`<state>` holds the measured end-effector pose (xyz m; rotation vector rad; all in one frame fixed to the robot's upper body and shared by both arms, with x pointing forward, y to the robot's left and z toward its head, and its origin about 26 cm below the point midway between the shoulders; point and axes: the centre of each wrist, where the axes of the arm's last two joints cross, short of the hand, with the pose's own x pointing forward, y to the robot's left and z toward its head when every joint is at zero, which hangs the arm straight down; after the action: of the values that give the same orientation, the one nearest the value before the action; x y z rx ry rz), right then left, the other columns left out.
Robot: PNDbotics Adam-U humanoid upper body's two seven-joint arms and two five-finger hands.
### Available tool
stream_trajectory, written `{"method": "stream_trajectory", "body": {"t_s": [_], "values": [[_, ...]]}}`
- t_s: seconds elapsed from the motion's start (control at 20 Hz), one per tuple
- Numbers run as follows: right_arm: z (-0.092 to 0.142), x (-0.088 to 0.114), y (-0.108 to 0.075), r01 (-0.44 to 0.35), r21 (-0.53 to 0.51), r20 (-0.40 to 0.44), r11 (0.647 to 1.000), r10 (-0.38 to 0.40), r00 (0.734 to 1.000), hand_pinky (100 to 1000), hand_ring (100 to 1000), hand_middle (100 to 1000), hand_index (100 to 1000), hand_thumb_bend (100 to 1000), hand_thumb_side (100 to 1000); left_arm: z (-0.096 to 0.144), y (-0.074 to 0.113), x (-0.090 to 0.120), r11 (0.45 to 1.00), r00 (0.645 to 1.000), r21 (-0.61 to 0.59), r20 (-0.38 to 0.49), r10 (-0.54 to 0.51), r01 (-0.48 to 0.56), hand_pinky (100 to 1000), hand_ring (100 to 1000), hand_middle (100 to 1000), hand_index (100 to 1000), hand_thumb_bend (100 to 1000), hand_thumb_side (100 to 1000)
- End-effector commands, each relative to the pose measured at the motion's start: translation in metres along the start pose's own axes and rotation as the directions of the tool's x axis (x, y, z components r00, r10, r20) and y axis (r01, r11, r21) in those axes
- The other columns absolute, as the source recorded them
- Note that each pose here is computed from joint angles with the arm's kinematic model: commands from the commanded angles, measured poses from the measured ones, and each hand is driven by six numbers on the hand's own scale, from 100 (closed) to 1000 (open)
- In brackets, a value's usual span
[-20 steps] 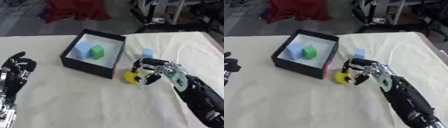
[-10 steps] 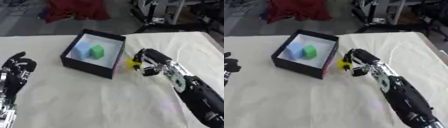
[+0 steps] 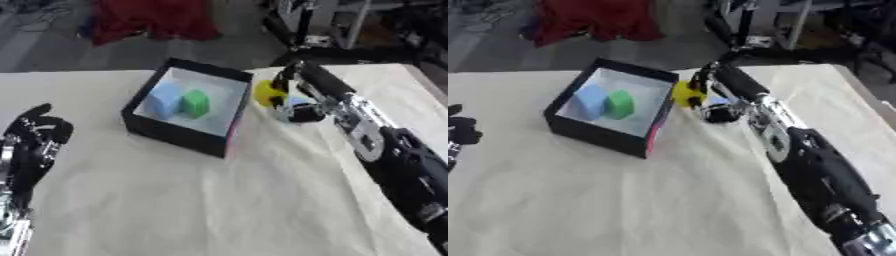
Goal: Pick up objects on the table and place them in the box.
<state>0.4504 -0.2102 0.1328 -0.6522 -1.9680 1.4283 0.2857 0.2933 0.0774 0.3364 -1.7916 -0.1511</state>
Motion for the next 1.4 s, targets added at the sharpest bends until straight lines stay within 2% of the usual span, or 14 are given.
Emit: {"method": "stream_trajectory", "body": {"t_s": [0.05,0.35,0.65,0.75,0.85,0.95,1.1,1.2,1.25,1.3,1.4], "values": [[-0.009,-0.003,-0.034,-0.001,-0.046,-0.018,0.999,0.000,1.000,749,653,374,197,100,100,-0.006,-0.003,0.012,1.000,0.999,-0.018,0.048,0.008,-0.007,678,597,619,844,872,667],[-0.028,-0.003,-0.040,0.018,-0.052,-0.045,0.999,-0.020,0.999,753,657,380,201,100,100,-0.015,-0.015,0.024,0.997,0.995,-0.068,0.092,0.044,-0.037,678,596,619,844,878,665],[-0.042,-0.003,-0.021,0.023,-0.006,-0.068,1.000,-0.024,0.997,760,668,395,225,100,100,-0.022,-0.024,0.036,0.993,0.988,-0.106,0.135,0.072,-0.058,677,595,619,843,886,663],[-0.044,-0.003,-0.012,0.032,0.014,-0.071,0.999,-0.031,0.997,766,679,411,263,100,100,-0.024,-0.026,0.038,0.992,0.987,-0.113,0.143,0.077,-0.061,677,595,618,843,884,663],[-0.046,-0.002,-0.002,0.044,0.045,-0.074,0.998,-0.041,0.996,774,695,446,330,100,100,-0.025,-0.028,0.040,0.991,0.985,-0.120,0.149,0.082,-0.064,677,595,618,843,885,663],[-0.046,-0.002,0.007,0.048,0.087,-0.079,0.995,-0.041,0.996,783,716,494,464,100,100,-0.025,-0.029,0.041,0.990,0.984,-0.126,0.153,0.086,-0.067,676,595,618,842,885,663],[-0.044,-0.004,0.015,0.045,0.135,-0.096,0.990,-0.032,0.995,800,760,622,739,100,100,-0.026,-0.029,0.042,0.990,0.984,-0.122,0.157,0.087,-0.068,676,595,618,842,889,663],[-0.043,-0.005,0.015,0.026,0.144,-0.107,0.989,-0.010,0.994,818,800,712,840,100,408,-0.026,-0.028,0.042,0.991,0.984,-0.119,0.156,0.085,-0.067,676,595,618,842,890,663],[-0.043,-0.005,0.014,0.012,0.149,-0.113,0.989,0.005,0.994,829,824,762,884,138,538,-0.026,-0.028,0.042,0.991,0.984,-0.118,0.156,0.085,-0.067,676,595,618,842,890,663],[-0.043,-0.005,0.013,-0.003,0.150,-0.117,0.989,0.020,0.993,837,839,805,910,193,602,-0.026,-0.028,0.042,0.991,0.984,-0.118,0.156,0.084,-0.066,676,595,618,842,892,662],[-0.044,-0.005,0.011,-0.022,0.151,-0.121,0.988,0.040,0.992,837,839,805,910,193,602,-0.026,-0.028,0.042,0.991,0.984,-0.118,0.156,0.084,-0.066,676,595,618,842,892,662]]}}
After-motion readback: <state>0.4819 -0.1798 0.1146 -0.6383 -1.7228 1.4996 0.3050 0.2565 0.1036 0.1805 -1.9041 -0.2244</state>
